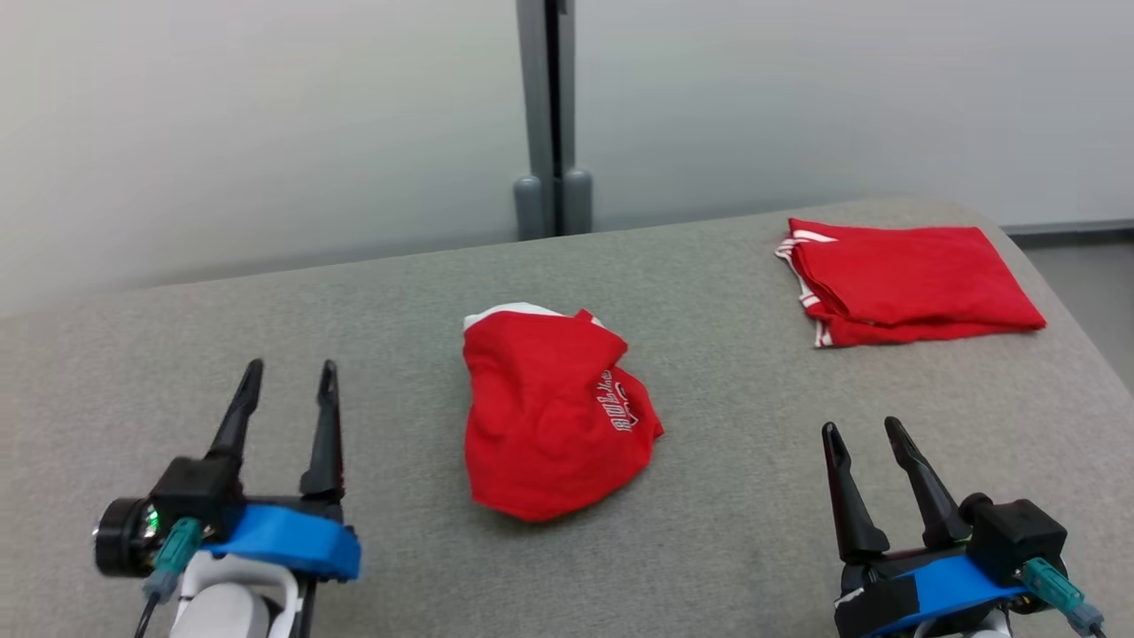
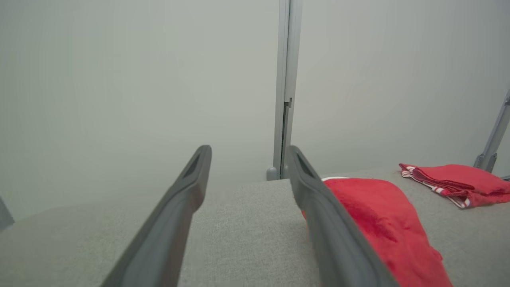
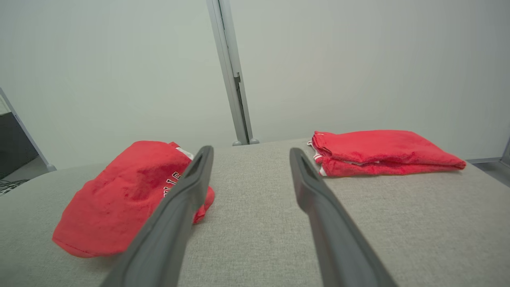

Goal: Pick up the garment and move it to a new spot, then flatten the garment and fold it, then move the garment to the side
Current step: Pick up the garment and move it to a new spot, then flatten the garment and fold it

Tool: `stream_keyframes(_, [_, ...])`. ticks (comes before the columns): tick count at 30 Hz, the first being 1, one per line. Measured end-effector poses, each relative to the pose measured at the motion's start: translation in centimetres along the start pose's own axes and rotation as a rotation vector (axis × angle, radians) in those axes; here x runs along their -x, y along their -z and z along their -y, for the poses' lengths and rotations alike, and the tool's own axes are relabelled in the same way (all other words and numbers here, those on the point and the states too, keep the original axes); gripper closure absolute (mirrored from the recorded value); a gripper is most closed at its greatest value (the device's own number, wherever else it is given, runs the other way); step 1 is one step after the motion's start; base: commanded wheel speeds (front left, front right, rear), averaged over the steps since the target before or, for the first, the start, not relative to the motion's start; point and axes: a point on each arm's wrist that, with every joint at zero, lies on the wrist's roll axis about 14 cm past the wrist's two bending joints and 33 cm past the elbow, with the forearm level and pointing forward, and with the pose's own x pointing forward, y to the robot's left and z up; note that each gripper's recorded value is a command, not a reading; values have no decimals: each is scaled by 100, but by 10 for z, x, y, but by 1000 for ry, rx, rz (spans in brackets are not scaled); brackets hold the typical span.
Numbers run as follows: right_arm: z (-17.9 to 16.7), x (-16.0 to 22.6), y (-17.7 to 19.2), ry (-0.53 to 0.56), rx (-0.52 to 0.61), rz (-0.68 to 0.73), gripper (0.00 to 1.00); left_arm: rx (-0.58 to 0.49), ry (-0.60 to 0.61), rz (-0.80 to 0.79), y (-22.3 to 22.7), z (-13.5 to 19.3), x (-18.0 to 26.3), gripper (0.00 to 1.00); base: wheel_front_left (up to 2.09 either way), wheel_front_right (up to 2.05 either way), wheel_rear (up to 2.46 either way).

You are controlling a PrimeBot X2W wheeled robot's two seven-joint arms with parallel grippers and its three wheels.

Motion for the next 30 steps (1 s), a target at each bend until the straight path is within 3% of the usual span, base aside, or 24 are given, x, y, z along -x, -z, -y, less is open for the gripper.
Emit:
stream_keyframes(11, [-22, -10, 12, -72, 11, -34, 0, -58, -239, -19, 4, -69, 72, 0, 0, 0, 0])
stream_keyframes(30, [-37, -3, 45, -125, 34, -140, 0, -28, -318, -75, 24, -83, 119, 0, 0, 0, 0])
